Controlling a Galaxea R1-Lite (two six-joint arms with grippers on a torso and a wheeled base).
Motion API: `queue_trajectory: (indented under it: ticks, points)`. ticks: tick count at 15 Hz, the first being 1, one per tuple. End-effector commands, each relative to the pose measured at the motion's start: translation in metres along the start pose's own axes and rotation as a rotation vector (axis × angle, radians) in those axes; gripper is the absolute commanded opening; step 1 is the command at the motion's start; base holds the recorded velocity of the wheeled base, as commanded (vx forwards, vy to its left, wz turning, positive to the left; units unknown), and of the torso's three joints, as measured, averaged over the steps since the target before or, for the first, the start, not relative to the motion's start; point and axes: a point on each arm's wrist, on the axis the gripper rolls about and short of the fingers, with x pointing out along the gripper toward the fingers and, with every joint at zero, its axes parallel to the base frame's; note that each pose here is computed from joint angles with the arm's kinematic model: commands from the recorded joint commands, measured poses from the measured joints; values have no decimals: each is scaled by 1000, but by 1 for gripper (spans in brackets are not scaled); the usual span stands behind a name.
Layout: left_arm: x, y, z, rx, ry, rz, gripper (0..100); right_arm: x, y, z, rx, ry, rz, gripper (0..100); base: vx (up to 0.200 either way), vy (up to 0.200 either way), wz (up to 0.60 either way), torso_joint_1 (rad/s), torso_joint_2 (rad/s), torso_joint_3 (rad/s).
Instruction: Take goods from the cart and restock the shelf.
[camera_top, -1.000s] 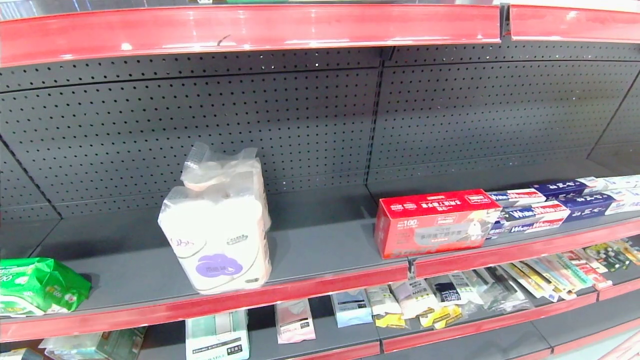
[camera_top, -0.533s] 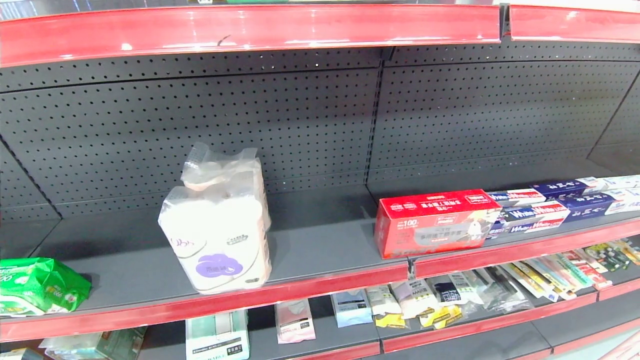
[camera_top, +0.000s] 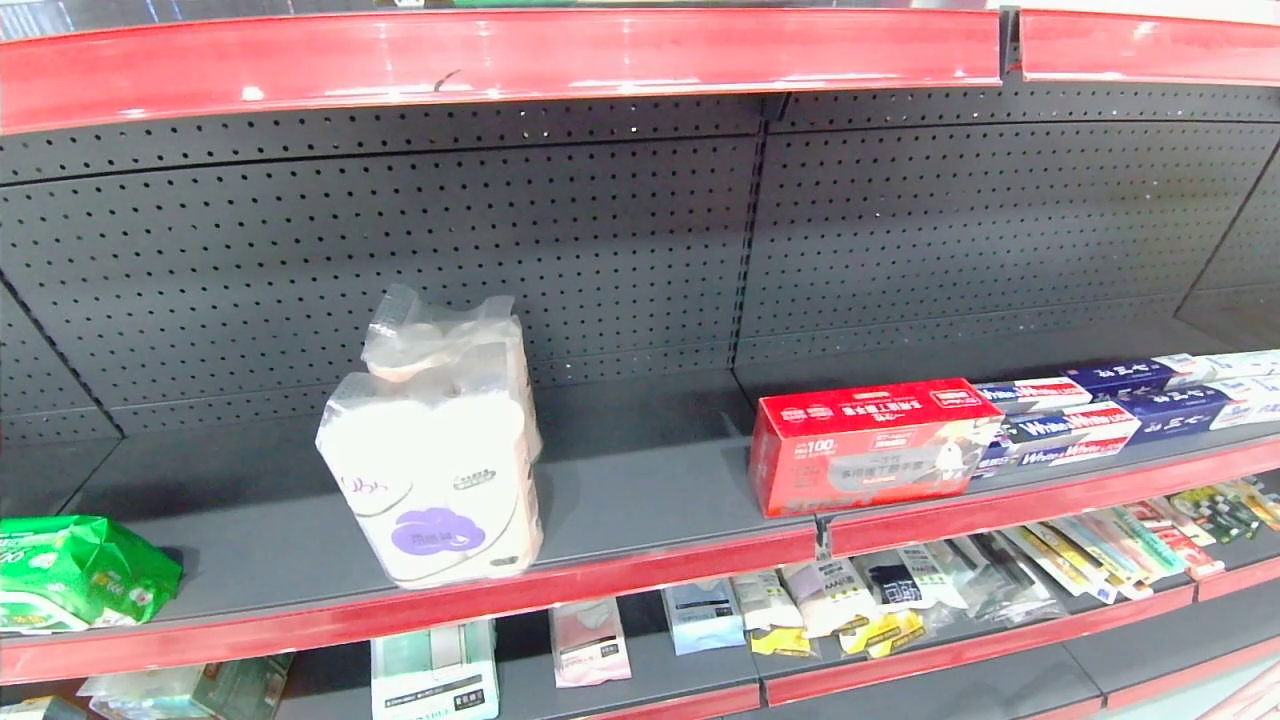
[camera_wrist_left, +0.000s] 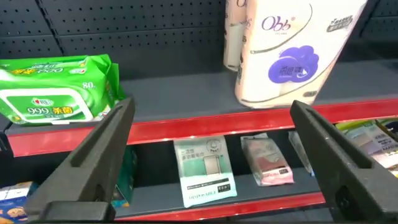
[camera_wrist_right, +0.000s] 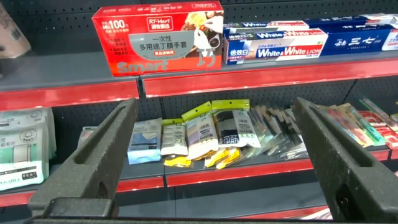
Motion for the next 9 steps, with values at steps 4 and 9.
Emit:
queue_trajectory:
  ticks: [4,9]
  points:
    - [0,0,0,2,2,-1,100,0,0,0,-3,2,-1,100,0,0,450,2,1,2]
    - [0,0,0,2,3,-1,100,0,0,0,-3,2,-1,100,0,0,600,7,5,2]
